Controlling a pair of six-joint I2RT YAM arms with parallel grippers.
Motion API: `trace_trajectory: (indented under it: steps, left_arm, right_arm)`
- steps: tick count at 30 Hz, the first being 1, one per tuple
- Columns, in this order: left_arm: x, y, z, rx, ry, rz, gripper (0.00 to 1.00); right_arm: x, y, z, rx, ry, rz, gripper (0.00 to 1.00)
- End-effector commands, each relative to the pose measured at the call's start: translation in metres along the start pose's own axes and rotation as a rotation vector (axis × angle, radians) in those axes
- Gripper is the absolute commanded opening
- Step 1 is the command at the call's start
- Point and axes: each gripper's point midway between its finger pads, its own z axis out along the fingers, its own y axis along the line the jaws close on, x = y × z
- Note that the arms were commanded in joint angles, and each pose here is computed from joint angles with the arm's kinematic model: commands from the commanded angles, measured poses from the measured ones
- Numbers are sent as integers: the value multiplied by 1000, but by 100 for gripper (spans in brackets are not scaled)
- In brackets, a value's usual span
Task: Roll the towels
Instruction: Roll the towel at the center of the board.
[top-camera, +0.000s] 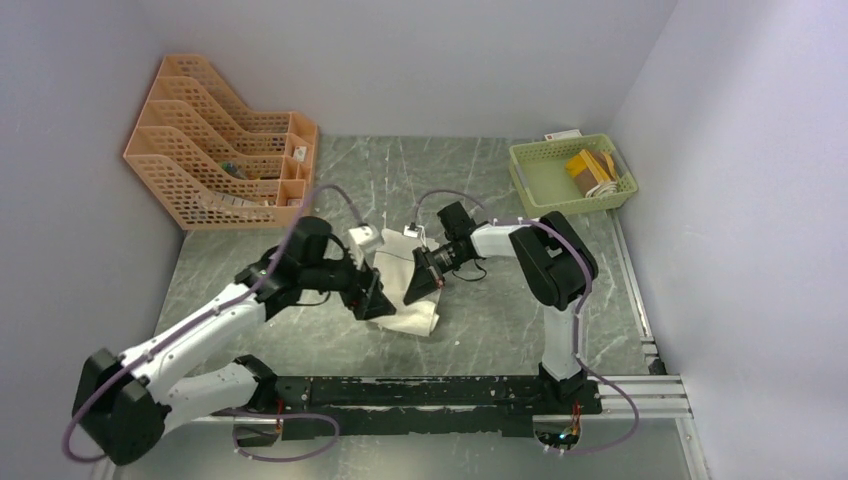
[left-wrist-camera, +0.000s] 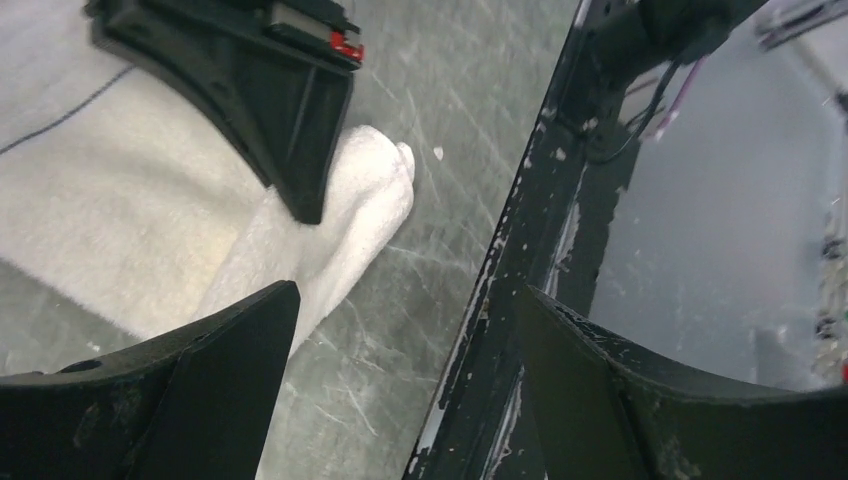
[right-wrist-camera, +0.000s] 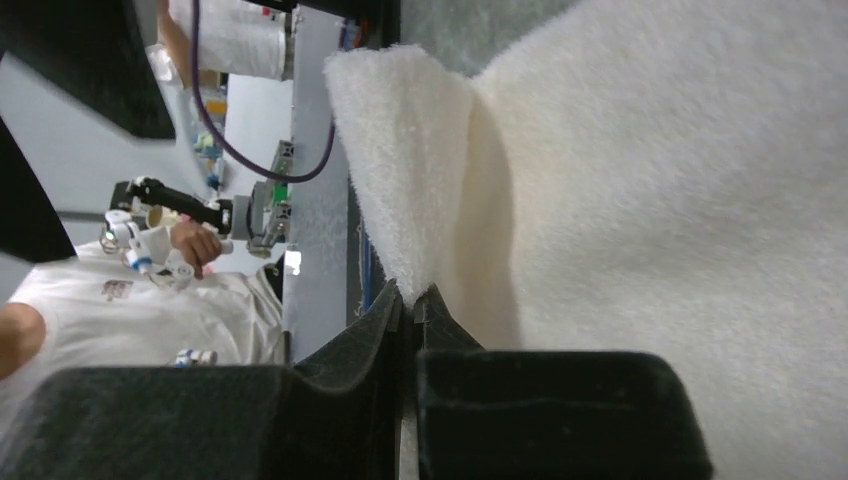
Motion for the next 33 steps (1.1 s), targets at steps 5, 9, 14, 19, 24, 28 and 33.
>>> trace_trajectory:
  steps: [5, 9, 14, 19, 24, 28, 33]
  left_arm:
    - [0, 26, 23, -133, 22, 281, 89]
    - [1, 27, 16, -143, -22, 389, 89]
    - [11, 28, 17, -130, -15, 469, 91]
    - [31, 60, 30, -234, 135, 374, 88]
    - [28, 78, 49, -318, 195, 157, 87]
    - [26, 77, 53, -336, 165, 74, 87]
    - [29, 71, 45, -337, 137, 56, 88]
  right_arm:
    - [11, -20, 1, 41, 11, 116, 0]
    - [17, -29, 2, 52, 18, 147, 0]
    - [24, -47, 4, 122, 37, 184, 0]
    - [17, -64, -1, 280, 40, 175, 3]
    - [3, -78, -12, 473, 22, 139, 10]
    - [-13, -67, -17, 512, -16, 86, 13]
    - [-23, -59, -18, 517, -41, 54, 14]
